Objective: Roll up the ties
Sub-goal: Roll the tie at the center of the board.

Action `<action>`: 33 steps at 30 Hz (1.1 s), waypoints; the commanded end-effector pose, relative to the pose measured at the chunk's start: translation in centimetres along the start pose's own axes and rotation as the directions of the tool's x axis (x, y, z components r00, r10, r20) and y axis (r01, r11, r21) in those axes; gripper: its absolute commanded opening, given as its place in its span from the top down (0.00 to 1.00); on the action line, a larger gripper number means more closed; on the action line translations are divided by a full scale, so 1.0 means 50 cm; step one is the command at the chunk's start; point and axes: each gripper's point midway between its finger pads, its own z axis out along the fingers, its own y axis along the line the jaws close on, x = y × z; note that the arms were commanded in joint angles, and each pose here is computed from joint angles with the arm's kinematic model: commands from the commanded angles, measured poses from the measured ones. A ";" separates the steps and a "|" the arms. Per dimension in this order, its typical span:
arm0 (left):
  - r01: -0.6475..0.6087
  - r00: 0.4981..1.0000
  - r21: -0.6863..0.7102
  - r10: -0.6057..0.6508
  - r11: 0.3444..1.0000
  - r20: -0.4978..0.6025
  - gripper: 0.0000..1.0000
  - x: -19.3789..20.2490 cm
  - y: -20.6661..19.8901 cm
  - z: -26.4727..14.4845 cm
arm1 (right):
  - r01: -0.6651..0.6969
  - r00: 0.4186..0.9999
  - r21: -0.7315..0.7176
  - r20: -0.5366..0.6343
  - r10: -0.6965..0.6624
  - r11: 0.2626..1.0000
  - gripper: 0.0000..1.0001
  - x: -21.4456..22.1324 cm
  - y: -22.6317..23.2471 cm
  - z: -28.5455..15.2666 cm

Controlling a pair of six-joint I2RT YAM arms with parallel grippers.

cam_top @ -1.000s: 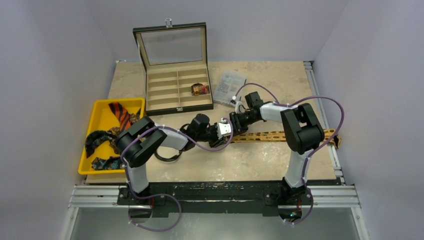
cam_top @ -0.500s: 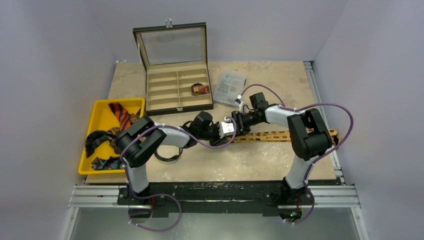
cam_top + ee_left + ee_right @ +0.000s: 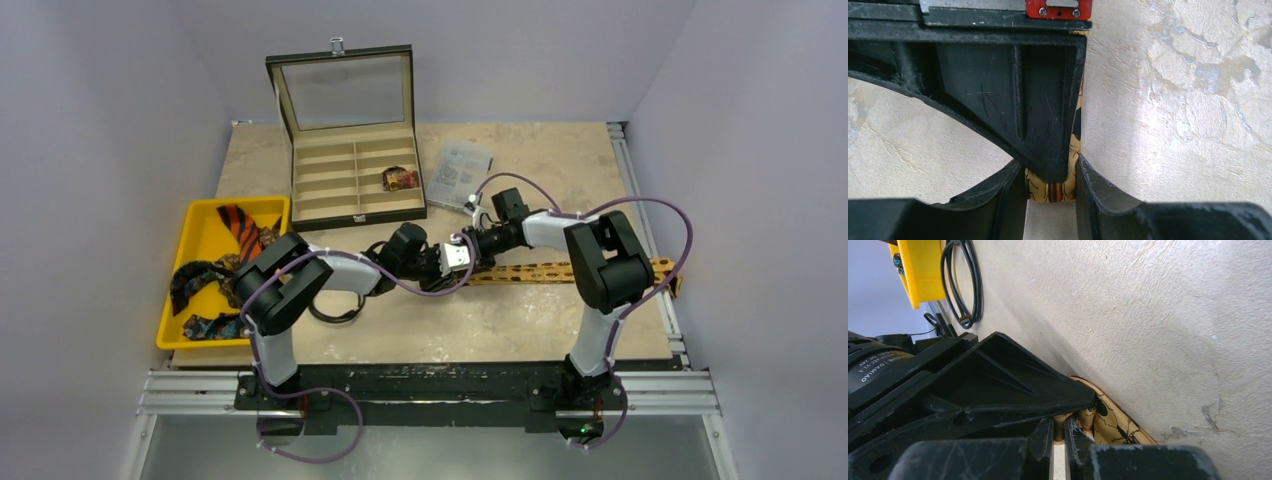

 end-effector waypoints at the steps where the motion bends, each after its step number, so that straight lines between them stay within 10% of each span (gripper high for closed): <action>1: 0.074 0.975 0.028 -0.066 0.997 -0.214 0.61 0.146 -0.045 -0.017 | 0.026 0.999 0.107 -0.028 -0.023 0.994 1.00 0.010 -0.053 -0.009; 9: 0.081 0.994 0.047 -0.084 0.996 0.072 0.37 0.053 -0.013 -0.026 | -0.020 0.998 0.192 -0.060 0.032 0.981 1.00 0.030 -0.120 -0.018; 33: 0.090 0.976 0.037 -0.096 0.995 0.198 0.45 0.012 -0.013 0.050 | -0.083 0.994 0.002 -0.070 0.083 0.997 1.00 0.037 -0.139 -0.004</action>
